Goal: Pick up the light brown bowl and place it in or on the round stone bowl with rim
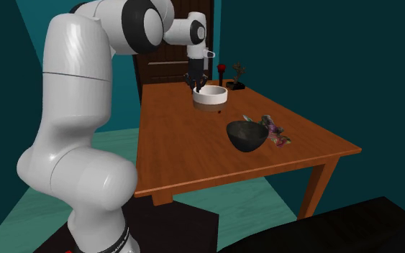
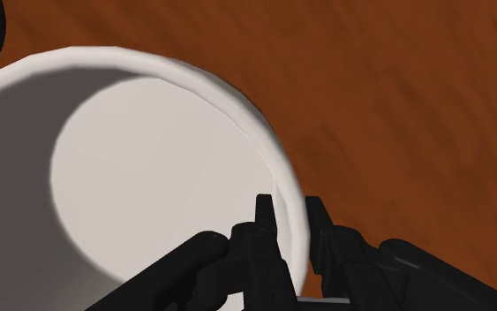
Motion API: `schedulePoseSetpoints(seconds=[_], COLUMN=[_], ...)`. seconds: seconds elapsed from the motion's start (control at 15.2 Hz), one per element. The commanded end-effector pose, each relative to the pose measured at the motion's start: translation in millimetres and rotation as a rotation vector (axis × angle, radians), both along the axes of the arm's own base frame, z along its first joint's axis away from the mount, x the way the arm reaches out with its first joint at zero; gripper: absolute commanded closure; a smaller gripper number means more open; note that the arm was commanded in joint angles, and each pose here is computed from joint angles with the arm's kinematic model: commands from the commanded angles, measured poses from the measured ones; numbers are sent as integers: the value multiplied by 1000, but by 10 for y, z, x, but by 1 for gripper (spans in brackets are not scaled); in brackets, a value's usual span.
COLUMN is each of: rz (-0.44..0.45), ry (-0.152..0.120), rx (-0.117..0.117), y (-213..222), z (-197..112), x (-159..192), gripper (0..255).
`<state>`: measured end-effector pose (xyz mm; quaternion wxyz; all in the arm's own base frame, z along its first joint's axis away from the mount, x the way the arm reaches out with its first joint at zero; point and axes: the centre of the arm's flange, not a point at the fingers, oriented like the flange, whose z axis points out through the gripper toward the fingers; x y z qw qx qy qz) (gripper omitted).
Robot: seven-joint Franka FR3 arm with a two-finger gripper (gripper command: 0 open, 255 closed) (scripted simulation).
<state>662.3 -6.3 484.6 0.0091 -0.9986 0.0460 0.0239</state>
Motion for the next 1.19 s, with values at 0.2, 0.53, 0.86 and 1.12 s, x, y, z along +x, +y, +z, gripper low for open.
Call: schedulePoseSetpoints(seconds=[0.2, 0.53, 0.86, 1.12], rz=[0, 0, 0, 0], ry=[-1, -1, -1, -1], rx=[0, 0, 0, 0], y=[-6, -225, -771, -1208], z=[280, 434, 503, 558], x=[-5, -150, -514, -806], gripper=[255, 255, 255, 255])
